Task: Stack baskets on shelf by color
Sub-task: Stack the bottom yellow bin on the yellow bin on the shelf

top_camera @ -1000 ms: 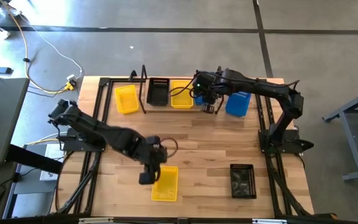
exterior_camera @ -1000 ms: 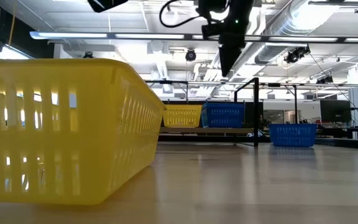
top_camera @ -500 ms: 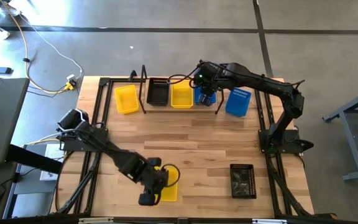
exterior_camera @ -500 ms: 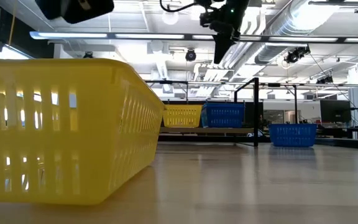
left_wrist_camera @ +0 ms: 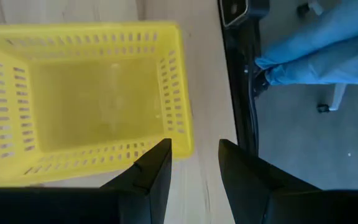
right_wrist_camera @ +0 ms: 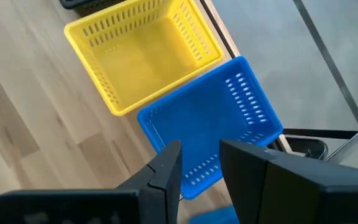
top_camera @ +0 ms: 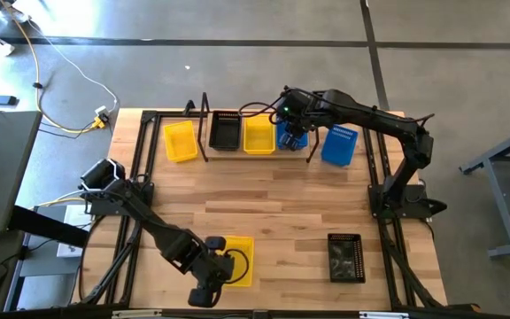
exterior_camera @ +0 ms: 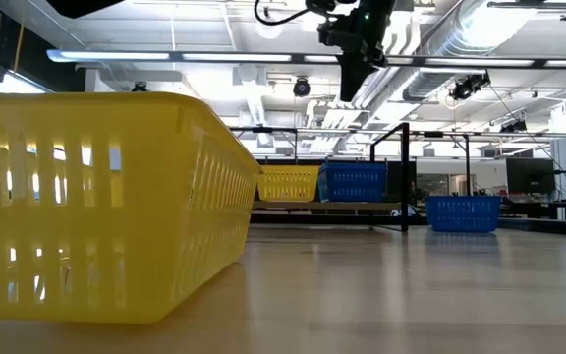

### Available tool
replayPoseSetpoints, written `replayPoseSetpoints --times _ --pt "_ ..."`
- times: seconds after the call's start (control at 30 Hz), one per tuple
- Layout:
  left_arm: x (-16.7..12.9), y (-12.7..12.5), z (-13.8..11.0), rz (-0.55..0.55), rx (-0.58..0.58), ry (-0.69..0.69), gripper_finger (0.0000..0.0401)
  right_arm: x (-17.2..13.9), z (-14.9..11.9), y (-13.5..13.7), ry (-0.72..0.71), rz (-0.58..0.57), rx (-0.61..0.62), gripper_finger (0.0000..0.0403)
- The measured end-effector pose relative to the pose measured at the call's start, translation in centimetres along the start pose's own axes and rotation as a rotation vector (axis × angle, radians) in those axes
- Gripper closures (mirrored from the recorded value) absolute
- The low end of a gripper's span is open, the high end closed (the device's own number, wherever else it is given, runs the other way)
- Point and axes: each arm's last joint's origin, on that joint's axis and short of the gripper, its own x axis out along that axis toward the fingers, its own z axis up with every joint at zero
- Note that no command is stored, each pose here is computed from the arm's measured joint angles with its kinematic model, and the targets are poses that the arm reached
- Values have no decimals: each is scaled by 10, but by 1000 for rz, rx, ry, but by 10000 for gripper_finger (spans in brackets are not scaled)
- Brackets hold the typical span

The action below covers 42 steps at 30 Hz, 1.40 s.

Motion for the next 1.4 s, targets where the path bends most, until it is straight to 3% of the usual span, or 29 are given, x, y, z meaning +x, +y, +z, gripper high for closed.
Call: replayPoseSetpoints --times 0.3,1.07,1.17,1.33,1.4 --pt "0 -2 4 14 2 -62 279 0 -2 0 23 -1 45 309" --pt "81 -7 -6 99 -57 40 281 0 -4 0 40 -1 38 309" --pt "82 -6 -6 110 -61 38 302 -1 -8 -1 78 -4 27 309" --pt "82 -6 -6 139 -50 17 384 -14 -15 -5 83 -5 43 309" --pt "81 -6 -6 147 -37 13 391 -19 -15 -6 64 -4 59 309"
